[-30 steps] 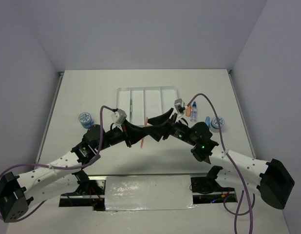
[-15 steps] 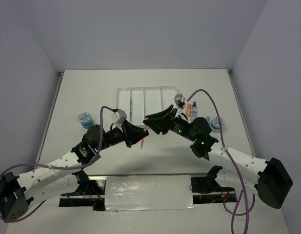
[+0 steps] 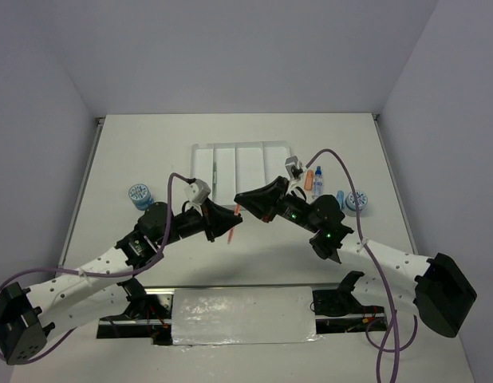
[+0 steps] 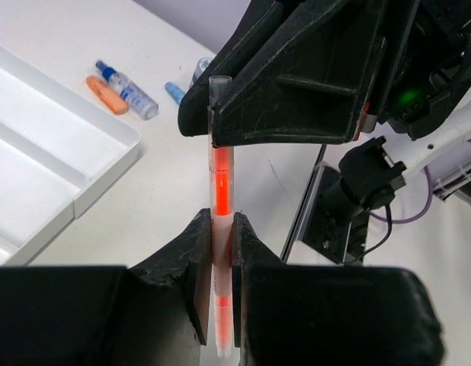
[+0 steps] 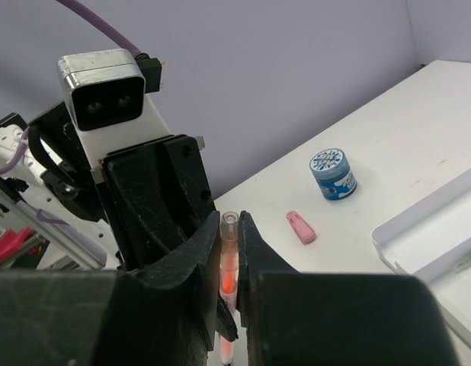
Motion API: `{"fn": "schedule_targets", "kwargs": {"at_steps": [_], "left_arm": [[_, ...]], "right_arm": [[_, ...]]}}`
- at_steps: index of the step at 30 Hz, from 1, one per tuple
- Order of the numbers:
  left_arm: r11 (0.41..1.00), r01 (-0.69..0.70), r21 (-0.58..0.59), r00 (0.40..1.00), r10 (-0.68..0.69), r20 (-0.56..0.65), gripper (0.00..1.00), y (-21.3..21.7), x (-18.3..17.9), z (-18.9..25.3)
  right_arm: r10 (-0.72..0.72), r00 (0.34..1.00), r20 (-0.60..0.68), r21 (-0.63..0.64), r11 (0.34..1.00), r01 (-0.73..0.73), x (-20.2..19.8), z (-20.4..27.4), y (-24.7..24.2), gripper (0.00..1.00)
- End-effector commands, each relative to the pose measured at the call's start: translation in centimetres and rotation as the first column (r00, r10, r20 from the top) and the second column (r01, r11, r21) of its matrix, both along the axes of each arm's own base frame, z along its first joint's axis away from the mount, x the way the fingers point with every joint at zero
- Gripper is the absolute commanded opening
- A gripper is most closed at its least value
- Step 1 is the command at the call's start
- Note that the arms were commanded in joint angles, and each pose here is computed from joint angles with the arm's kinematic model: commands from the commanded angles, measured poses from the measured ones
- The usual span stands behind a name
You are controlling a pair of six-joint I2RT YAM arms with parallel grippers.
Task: Sort the stationery into containers
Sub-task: Close the pen cap on the pen.
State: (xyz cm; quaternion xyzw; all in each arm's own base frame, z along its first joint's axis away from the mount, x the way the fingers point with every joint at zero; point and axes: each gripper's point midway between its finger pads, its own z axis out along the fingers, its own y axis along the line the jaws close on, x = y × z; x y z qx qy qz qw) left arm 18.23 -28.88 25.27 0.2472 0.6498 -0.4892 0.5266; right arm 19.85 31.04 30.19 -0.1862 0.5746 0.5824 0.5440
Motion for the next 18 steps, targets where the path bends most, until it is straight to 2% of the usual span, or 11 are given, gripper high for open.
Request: {"fn": "schedule_targets", "kwargs": {"at_steps": [1,6,9,18], "left_arm": [[0.997,0.009,-0.081,0.987,0.004,0.16,0.0,-0.1,0.2,5.9],[0.995,-0.034,-0.096,0.968,0.057,0.246,0.0,0.2,1.4,9.8],[0.996,-0.008,-0.088,0.96,0.032,0.279,0.0,-0.1,1.7,11.3],[0.989,-0.002,-0.145,0.949,0.048,0.313,0.0,1.5,2.3,13.2]], "right_arm": [[0.016,1.0,-0.023,-0.009,1.0,-0.017,0.0,-2.5,0.1,0.0],[0.042,0.996,-0.078,-0.046,0.998,-0.045,-0.7,-6.4,0.3,0.0],[0.046,0.994,-0.1,-0.073,0.996,-0.053,-1.0,-8.0,0.4,0.0],[0.055,0.983,-0.174,-0.135,0.988,-0.079,-2.9,-12.7,1.1,0.0]]}}
